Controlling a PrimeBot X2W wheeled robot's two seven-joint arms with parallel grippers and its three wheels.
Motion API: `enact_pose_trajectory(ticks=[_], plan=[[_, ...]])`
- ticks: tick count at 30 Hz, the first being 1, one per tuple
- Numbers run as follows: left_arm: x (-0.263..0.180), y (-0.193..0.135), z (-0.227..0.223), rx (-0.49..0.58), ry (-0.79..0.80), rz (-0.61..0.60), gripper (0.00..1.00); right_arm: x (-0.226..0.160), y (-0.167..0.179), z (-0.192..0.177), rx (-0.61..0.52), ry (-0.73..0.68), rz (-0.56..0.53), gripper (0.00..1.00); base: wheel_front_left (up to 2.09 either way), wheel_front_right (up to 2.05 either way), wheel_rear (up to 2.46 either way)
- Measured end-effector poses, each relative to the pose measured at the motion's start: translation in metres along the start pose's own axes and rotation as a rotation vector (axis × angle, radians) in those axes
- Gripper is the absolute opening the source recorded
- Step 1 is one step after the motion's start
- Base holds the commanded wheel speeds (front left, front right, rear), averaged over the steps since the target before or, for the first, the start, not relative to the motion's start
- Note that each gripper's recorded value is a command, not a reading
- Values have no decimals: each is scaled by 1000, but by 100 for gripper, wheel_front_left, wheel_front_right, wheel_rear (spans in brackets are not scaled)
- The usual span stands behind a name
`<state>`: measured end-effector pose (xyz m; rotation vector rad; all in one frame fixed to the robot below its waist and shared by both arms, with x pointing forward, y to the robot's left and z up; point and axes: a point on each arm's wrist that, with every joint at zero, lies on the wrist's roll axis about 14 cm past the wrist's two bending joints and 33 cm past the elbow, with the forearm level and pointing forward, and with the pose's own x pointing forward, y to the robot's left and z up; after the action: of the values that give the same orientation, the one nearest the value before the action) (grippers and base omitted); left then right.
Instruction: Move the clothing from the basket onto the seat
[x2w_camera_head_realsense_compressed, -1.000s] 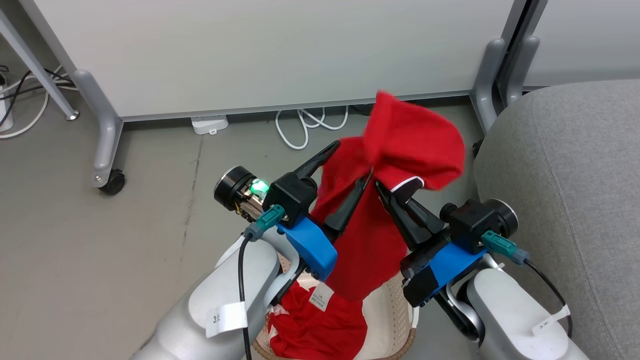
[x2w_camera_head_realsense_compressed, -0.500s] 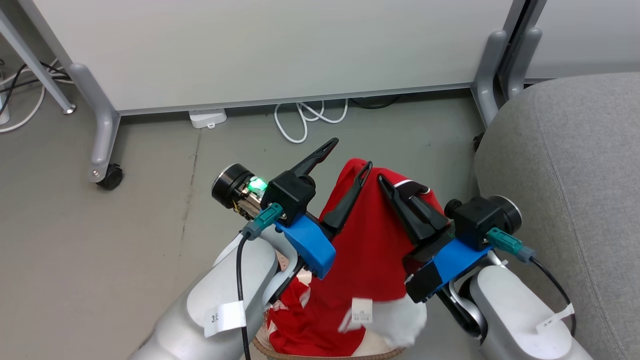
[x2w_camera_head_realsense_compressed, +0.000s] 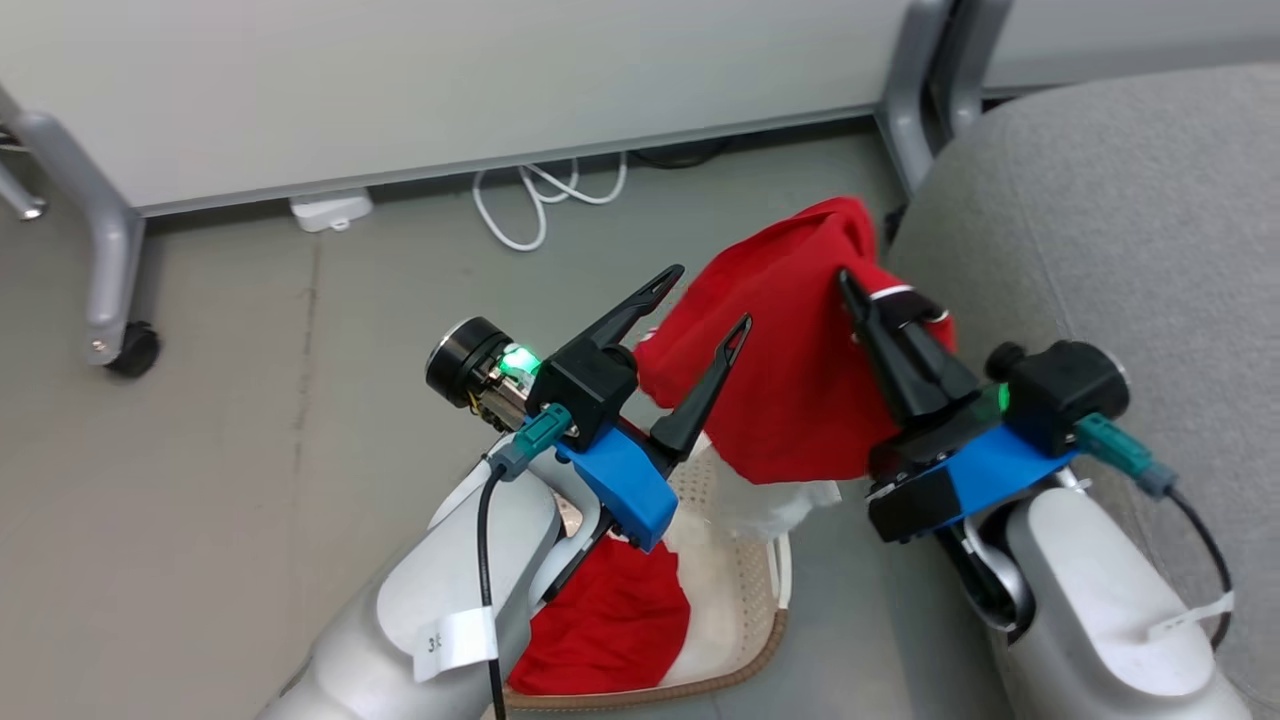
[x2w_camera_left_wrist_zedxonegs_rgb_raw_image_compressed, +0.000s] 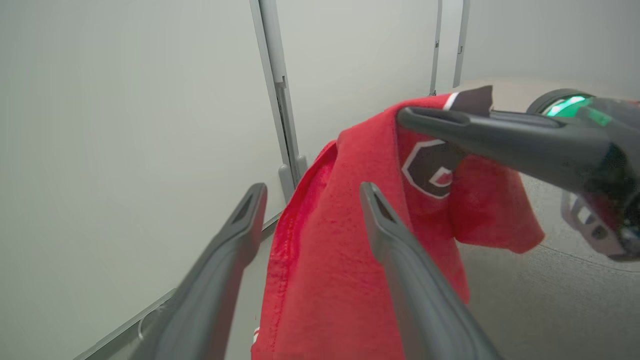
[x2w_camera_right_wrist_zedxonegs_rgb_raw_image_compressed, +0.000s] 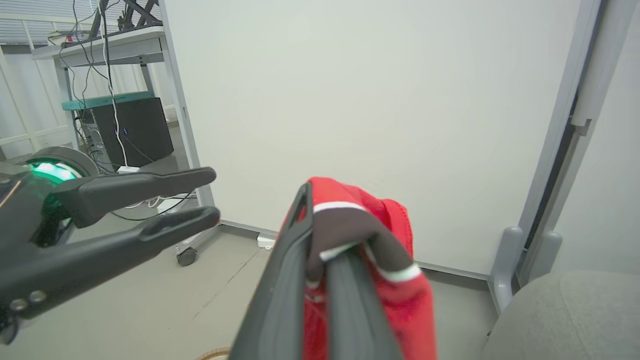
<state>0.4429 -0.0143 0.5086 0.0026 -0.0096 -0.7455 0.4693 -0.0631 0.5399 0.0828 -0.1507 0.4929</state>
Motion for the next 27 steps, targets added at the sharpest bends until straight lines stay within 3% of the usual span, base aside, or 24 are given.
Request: enact_pose_trajectory(ticks=[14, 27], plan=[[43, -68, -24, -27, 25, -233, 100, -70, -95, 12, -45, -16, -325, 0, 0, 0, 0], [56, -143, -35, -56, 42, -458, 100, -154, -132, 24, -71, -10, -571, 0, 0, 0, 0]])
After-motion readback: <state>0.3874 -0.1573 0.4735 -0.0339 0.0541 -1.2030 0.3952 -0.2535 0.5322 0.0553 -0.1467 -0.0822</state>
